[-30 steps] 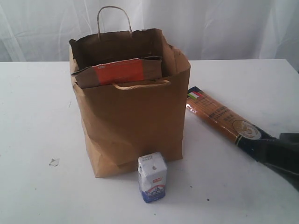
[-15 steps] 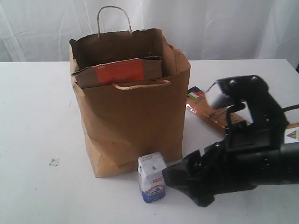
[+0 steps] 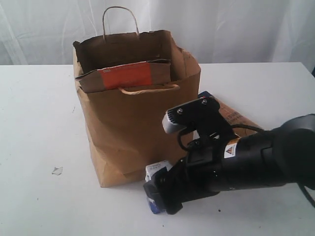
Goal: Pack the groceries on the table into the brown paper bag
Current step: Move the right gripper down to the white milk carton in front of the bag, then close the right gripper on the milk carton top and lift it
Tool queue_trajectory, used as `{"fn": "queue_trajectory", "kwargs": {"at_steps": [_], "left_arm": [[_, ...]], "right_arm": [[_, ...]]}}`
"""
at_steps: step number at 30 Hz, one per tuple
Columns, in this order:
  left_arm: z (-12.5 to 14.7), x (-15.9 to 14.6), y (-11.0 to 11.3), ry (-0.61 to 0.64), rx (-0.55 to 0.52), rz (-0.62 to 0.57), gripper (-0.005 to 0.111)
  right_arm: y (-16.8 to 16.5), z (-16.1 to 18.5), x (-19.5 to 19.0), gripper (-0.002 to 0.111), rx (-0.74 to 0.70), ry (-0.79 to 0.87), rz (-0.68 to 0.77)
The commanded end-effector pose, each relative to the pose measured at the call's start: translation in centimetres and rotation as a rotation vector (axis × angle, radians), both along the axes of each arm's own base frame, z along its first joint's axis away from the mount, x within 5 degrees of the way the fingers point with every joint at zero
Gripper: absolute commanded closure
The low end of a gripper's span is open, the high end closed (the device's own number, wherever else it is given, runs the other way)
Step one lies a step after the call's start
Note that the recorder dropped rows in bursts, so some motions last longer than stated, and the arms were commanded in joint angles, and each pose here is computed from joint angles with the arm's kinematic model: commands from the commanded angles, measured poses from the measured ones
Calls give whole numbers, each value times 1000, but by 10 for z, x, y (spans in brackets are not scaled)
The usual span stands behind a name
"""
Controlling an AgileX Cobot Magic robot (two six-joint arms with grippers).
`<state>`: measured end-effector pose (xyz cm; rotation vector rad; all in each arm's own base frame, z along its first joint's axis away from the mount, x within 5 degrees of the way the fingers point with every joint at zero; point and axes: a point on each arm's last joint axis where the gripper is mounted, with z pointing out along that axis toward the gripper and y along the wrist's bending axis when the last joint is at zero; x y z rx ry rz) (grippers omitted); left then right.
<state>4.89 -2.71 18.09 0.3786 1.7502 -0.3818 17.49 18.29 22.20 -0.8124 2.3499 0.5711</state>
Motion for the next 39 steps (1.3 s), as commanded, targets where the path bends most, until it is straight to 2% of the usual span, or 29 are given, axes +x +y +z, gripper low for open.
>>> {"fn": "queue_trajectory", "kwargs": {"at_steps": [1,17,27,31,39], "left_arm": [[-1,0,0,3,-3,2,107],[-1,0,0,3,-3,2,107],[-1,0,0,3,-3,2,107],[-1,0,0,3,-3,2,107],[-1,0,0,3,-3,2,107]], "right_arm": [[10,-6,12,21,-16,-25,0],[27,-35,28,21,-75,22,-1],[38,-50,28,30,-91,5,11],[39,-51,31,44,-81,-18,-1],[38,-53,28,95,-85,27,-13]]}}
